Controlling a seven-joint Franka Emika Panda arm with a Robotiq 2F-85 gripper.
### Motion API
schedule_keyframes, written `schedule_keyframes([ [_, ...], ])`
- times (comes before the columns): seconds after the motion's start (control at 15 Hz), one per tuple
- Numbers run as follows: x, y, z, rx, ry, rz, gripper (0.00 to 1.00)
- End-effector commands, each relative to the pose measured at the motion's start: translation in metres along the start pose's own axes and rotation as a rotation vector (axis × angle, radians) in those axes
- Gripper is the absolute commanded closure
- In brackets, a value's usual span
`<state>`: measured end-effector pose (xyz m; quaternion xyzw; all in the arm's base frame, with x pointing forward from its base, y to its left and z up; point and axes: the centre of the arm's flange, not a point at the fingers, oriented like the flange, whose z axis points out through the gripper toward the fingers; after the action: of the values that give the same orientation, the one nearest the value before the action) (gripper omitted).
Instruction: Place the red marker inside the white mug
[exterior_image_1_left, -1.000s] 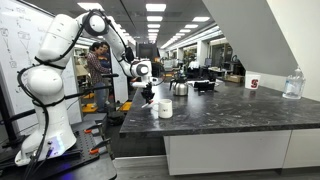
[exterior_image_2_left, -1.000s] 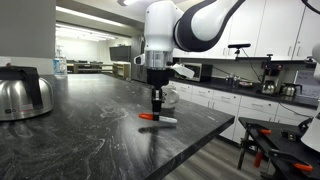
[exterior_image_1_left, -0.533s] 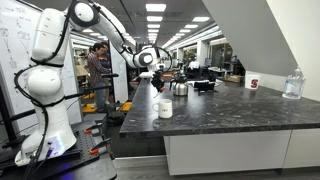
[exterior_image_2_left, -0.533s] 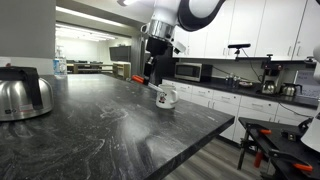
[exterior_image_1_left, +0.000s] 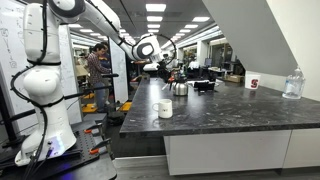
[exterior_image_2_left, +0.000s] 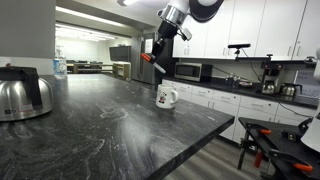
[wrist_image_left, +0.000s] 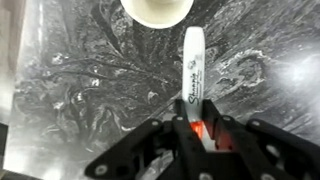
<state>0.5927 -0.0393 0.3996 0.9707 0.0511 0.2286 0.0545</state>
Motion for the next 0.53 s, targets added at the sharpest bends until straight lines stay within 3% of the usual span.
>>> schedule_keyframes([
  [0.0, -0.02, 0.016, -0.005, 0.019, 0.083, -0.016, 0.94],
  [0.47, -0.045, 0.036, 0.013, 0.011, 0.083, 0.022, 0.94],
])
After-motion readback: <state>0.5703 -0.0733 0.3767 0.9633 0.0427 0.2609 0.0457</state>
